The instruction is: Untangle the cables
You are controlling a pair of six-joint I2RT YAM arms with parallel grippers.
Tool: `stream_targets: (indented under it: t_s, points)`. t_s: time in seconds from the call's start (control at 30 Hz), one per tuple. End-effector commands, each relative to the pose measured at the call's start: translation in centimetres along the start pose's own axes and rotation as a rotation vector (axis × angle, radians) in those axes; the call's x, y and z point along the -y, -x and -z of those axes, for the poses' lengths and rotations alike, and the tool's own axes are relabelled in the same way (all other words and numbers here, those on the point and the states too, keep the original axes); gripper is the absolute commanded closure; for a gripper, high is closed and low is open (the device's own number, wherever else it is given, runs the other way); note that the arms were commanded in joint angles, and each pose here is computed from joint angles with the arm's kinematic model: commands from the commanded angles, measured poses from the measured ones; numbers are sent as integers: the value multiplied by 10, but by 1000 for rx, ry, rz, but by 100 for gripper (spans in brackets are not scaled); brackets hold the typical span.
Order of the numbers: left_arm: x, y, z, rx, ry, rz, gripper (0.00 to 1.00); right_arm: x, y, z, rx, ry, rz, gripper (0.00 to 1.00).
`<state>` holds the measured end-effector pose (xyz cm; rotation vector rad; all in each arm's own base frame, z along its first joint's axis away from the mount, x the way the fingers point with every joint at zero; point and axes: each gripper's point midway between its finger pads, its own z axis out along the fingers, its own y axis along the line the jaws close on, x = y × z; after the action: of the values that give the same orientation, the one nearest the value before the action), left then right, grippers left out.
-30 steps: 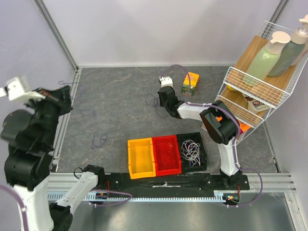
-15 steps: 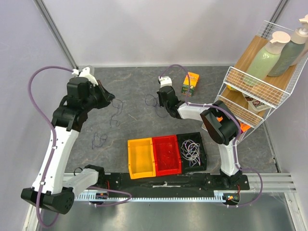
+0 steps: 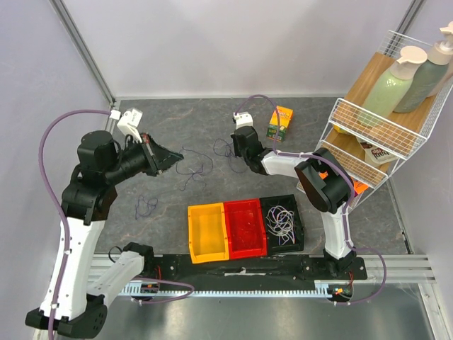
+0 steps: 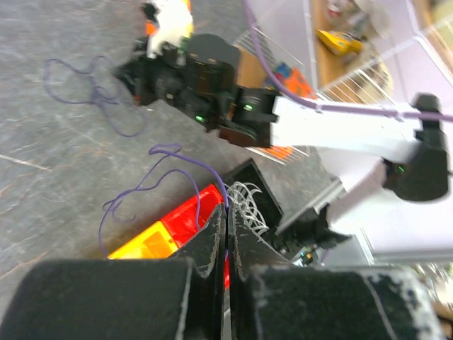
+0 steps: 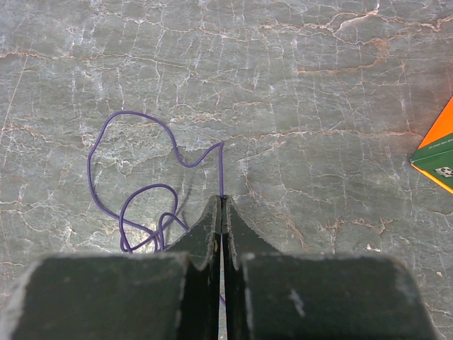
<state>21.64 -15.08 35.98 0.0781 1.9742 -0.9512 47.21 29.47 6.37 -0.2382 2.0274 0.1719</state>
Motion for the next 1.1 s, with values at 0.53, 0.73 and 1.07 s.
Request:
stream_targets:
  t_s: [0.53,0.73,1.07]
  points:
    - [37,-70,26,-199,-288,80,98,0,29,8,67,22,-35,100]
    - [9,-107,15,-242,-233,199,98,-1,29,8,65,26,-36,100]
    - [-49,-146,-7,-279,9,364,98,-3,27,7,60,35,-38,100]
